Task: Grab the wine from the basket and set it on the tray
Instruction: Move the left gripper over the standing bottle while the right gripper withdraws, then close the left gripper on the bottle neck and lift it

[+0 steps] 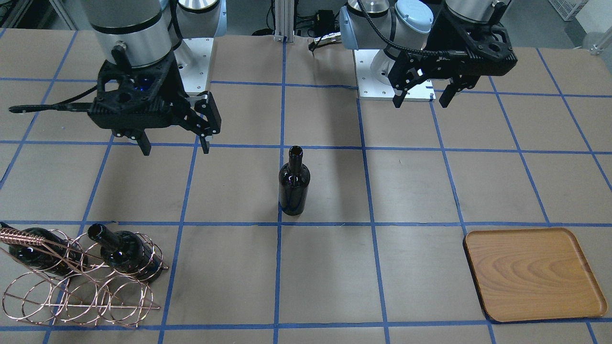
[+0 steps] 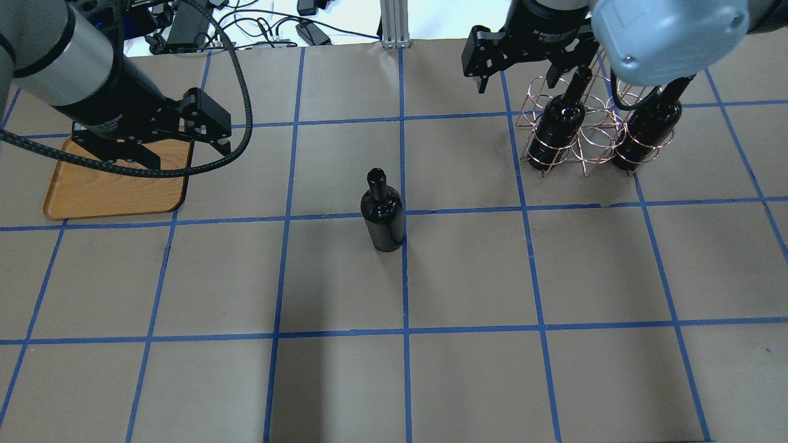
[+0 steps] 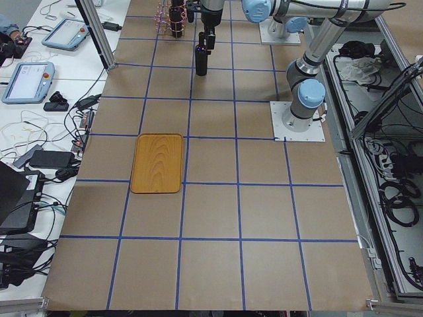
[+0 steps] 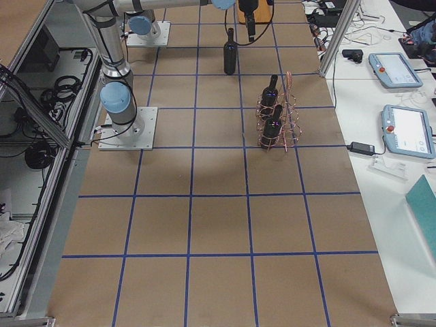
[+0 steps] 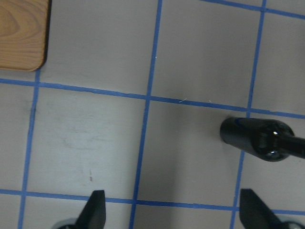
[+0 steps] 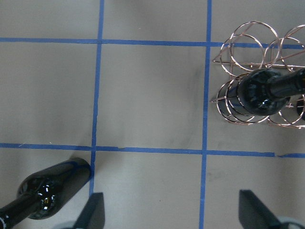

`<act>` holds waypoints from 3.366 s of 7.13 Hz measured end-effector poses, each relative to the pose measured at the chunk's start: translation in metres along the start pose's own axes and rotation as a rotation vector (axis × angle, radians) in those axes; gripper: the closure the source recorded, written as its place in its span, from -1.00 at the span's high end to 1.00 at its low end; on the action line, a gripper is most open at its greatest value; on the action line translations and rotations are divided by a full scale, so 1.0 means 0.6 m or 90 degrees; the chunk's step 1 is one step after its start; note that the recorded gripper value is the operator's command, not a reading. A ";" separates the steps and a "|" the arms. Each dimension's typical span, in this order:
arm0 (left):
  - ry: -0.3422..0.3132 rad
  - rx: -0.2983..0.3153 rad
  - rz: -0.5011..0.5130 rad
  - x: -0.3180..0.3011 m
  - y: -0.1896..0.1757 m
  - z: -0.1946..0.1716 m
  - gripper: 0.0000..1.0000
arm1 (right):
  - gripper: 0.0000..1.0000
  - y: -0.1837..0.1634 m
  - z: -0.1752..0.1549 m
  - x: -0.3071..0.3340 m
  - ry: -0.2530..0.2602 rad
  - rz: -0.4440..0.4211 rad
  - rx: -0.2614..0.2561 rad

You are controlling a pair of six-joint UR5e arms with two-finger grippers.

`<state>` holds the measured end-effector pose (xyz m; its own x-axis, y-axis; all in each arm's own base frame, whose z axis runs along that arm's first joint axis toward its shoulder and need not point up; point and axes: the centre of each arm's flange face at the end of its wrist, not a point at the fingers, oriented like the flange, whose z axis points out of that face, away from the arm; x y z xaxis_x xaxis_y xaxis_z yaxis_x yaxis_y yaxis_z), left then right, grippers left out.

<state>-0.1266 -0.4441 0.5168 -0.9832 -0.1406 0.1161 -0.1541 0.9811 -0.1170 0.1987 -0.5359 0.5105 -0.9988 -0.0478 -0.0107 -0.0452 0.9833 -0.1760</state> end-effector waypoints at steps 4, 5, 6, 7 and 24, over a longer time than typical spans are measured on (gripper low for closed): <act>0.024 0.024 -0.075 0.148 -0.003 0.051 1.00 | 1.00 0.003 0.006 0.048 0.004 -0.073 -0.033; 0.006 0.024 -0.076 0.191 0.004 0.068 1.00 | 1.00 0.008 0.011 0.050 0.005 -0.075 -0.046; -0.013 0.025 -0.072 0.228 0.003 0.088 1.00 | 1.00 0.013 0.016 0.050 0.004 -0.076 -0.058; -0.020 0.025 -0.066 0.257 -0.002 0.108 1.00 | 1.00 0.015 0.017 0.050 0.003 -0.077 -0.062; -0.027 -0.005 -0.019 0.326 0.010 0.273 -0.88 | 1.00 0.036 0.028 0.049 -0.001 -0.078 -0.086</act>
<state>-0.3358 -0.4874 0.3773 -0.9815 -0.1755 0.0768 -0.1831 0.9773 -0.1068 0.1688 -0.5190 0.4898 -0.9857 -0.1685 0.0006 -0.1684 0.9848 -0.0430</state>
